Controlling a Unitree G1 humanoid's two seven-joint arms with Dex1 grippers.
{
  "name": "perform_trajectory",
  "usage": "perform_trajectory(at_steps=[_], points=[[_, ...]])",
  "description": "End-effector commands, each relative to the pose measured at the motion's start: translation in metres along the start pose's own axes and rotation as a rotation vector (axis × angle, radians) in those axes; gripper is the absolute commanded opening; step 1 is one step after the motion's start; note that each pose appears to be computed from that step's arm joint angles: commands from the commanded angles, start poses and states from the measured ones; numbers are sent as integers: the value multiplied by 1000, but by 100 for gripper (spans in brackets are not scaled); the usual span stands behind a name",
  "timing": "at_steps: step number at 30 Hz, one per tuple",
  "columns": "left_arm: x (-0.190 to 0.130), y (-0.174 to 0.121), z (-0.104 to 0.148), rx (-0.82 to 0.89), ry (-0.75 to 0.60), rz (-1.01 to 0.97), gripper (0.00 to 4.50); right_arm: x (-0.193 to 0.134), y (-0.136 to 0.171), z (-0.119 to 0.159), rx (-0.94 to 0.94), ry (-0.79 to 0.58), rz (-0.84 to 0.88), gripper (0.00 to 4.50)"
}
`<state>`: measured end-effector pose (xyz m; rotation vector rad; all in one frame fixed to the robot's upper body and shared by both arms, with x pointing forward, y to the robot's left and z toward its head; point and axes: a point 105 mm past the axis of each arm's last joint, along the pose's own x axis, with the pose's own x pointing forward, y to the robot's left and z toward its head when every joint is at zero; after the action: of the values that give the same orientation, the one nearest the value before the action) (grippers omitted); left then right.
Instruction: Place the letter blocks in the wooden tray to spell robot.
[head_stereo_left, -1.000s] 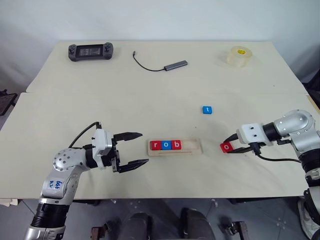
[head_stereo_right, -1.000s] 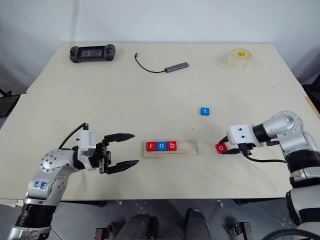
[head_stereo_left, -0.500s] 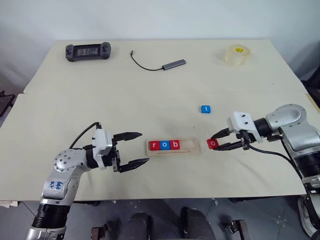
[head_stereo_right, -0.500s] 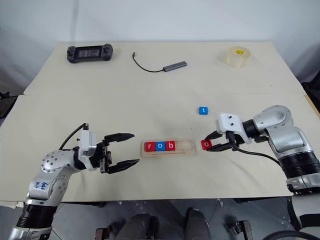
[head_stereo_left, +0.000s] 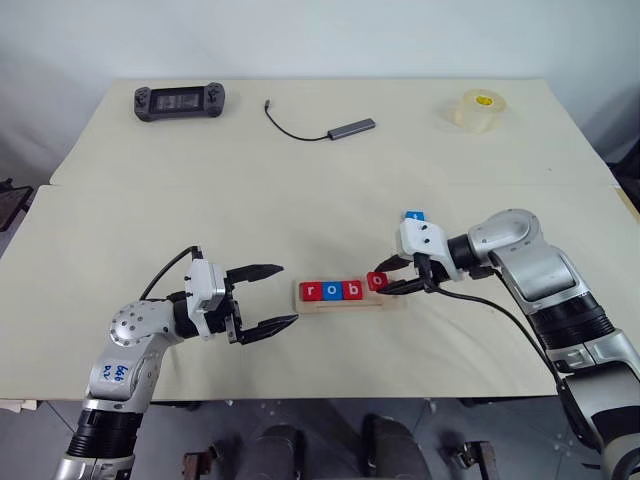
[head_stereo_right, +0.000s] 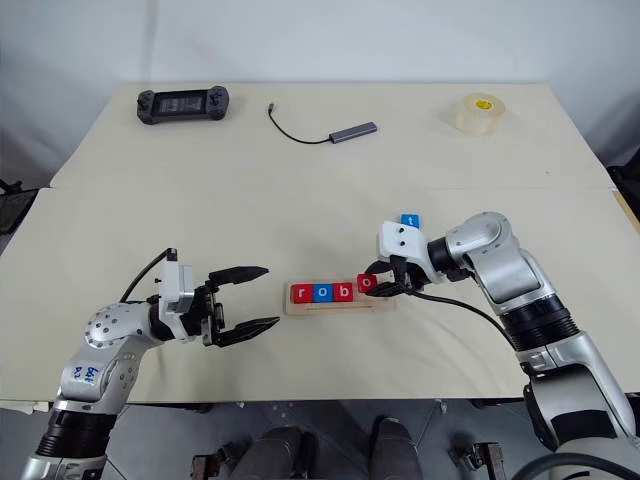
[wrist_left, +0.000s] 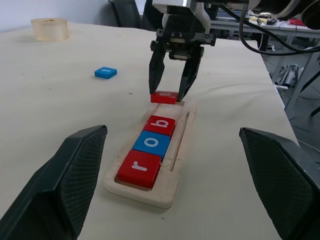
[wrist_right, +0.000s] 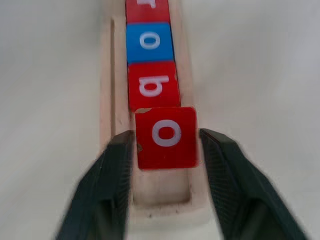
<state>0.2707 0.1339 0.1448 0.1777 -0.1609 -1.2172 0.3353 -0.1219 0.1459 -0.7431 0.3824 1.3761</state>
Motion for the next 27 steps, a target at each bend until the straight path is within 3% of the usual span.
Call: perform_trajectory(at_steps=[1,4,9,13,23,27], points=[[-3,1,5,32,-8,14,450,0,4,7,-25,-21,21,344],[-2,1,5,33,-8,16,450,-2,2,13,-12,-55,-5,445],[-3,1,4,29,-8,21,450,-22,-4,5,34,-58,-73,445],[-1,1,3,26,-10,20,450,-28,-2,3,49,-71,-94,356],[0,2,2,27,-8,14,450,-17,-20,-1,0,-68,-219,8],[2,3,2,28,-9,13,450,-5,-20,5,-8,-93,-208,3]])
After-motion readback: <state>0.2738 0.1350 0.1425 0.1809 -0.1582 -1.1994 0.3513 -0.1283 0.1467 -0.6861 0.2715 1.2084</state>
